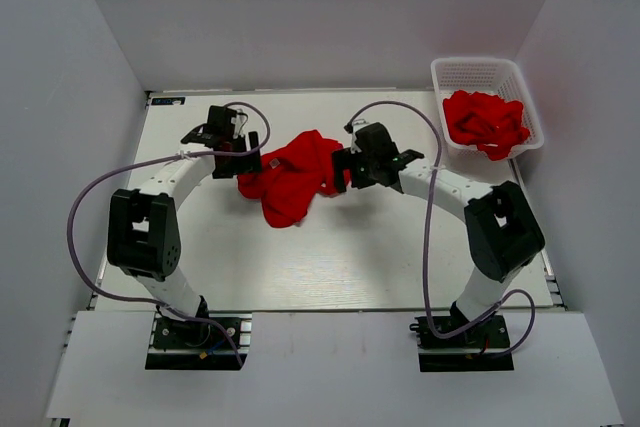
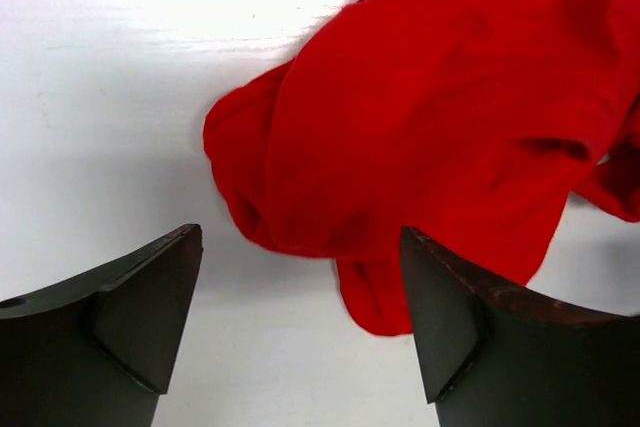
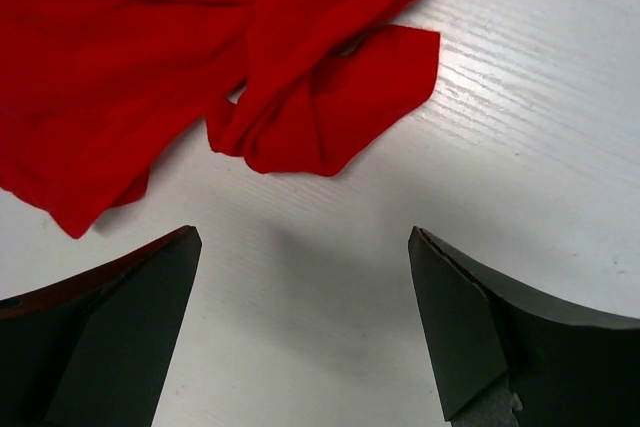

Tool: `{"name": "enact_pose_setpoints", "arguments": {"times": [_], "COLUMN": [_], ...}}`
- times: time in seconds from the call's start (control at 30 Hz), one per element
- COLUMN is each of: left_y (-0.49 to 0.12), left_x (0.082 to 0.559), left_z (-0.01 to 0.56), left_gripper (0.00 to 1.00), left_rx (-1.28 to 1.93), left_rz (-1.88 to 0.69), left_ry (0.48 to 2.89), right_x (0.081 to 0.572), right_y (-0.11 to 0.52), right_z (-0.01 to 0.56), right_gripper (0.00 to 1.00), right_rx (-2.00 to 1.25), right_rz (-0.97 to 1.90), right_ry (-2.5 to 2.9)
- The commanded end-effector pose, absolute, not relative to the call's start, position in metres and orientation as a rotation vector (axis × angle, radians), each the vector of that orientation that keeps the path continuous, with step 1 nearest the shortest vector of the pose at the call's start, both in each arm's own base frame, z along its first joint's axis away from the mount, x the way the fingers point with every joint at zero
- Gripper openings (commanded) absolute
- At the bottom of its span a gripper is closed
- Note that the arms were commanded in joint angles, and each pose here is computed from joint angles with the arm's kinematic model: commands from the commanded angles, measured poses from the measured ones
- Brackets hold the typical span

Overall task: Fold and stack the t-shirts
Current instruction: Flatten out the tshirt

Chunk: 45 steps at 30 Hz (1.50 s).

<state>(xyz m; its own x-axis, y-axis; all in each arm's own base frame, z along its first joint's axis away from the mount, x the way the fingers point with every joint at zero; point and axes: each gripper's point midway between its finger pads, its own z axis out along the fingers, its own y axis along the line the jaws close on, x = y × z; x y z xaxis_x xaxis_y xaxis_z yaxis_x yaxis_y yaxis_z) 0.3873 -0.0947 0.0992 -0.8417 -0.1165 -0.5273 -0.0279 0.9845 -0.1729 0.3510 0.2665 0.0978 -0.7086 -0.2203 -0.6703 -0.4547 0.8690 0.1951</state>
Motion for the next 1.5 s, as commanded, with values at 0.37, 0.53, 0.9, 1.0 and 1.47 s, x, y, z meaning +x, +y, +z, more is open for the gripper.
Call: {"name": "enact_pose_setpoints", "arguments": {"times": [0.37, 0.53, 0.9, 1.0, 1.47], "left_y": [-0.11, -0.108, -0.113, -0.115, -0.085], "left_x": [0.419, 0.422, 0.427, 0.426, 0.46], "left_z": [0.097, 0.107, 0.135, 0.139, 0.277], "left_gripper": [0.09, 0.0, 0.0, 0.0, 0.0], "left_rx": [-0.034, -0.025, -0.007, -0.001, -0.056], "left_rz": [-0.28, -0.293, -0.337, -0.349, -0.194], "left_ry": [2.491, 2.438, 2.353, 2.344, 2.007], "right_x": [0.394, 0.418, 0.433, 0.439, 0.482], "right_y": [0.31, 0.313, 0.32, 0.314, 0.225], "right_z": [0.099, 0.097, 0.074, 0.068, 0.247], "right_gripper": [0.9, 0.9, 0.62, 0.4, 0.0], "right_rx": [-0.439, -0.357, -0.296, -0.277, -0.039], "right_rz": [0.544, 0.488, 0.461, 0.399, 0.008], "right_ry": [2.334, 2.334, 2.389, 2.398, 1.955]}}
